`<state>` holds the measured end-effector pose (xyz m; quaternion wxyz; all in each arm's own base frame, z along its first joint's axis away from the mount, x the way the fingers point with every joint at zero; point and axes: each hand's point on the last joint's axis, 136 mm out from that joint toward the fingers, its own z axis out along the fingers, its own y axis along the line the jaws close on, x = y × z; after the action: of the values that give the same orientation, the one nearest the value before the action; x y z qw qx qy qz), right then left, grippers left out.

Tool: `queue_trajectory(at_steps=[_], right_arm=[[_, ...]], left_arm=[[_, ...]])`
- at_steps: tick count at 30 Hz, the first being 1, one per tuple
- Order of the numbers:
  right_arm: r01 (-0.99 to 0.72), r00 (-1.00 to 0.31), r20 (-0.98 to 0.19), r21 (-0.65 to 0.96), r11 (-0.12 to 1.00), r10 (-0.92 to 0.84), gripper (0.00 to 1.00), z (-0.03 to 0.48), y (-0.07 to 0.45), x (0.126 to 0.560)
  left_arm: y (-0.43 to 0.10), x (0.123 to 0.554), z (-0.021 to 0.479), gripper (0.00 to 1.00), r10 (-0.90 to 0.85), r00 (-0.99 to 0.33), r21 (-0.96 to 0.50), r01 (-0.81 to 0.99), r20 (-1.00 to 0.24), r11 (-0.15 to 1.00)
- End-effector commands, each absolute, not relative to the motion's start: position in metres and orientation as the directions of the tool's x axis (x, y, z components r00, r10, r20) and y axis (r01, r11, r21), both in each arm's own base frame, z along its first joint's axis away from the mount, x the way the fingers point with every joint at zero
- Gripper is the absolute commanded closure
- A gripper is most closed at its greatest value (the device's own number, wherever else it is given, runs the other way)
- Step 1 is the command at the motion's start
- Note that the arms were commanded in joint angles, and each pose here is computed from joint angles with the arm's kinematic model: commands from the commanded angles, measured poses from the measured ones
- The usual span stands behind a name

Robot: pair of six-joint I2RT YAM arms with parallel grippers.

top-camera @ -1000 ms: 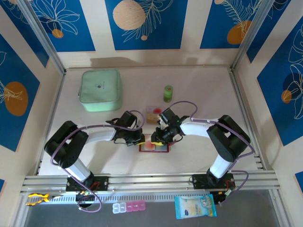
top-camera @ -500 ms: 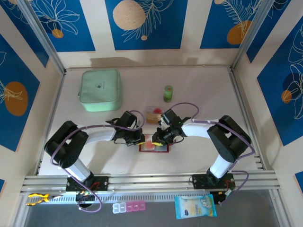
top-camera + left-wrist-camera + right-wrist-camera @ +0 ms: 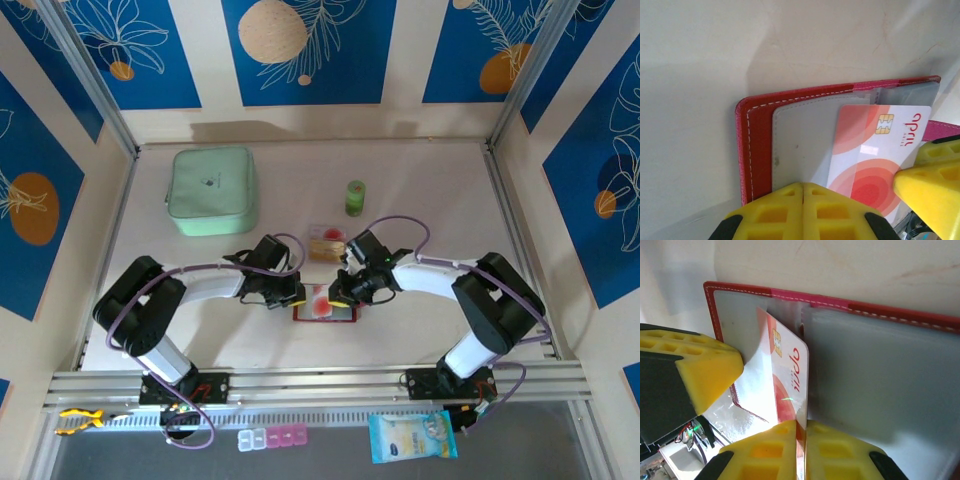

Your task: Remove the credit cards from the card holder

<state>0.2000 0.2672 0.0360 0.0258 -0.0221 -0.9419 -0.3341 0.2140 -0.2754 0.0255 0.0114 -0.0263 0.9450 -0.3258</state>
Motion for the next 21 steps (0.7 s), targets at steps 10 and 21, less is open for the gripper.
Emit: queue_trajectory(at_steps=[10, 21], right_arm=[[0.011, -1.0, 0.018, 0.569, 0.823, 0.002, 0.89, 0.053, 0.246, 0.197], [-0.203, -0.979, -0.14, 0.564, 0.8, -0.15, 0.94, 0.096, 0.248, 0.211]], left_arm=[[-0.264, 0.204, 0.021, 0.97, -0.063, -0.998, -0.581, -0.057, 0.009, 0.812], [-0.268, 0.207, 0.026, 0.95, -0.062, -0.998, -0.604, -0.045, -0.008, 0.796]])
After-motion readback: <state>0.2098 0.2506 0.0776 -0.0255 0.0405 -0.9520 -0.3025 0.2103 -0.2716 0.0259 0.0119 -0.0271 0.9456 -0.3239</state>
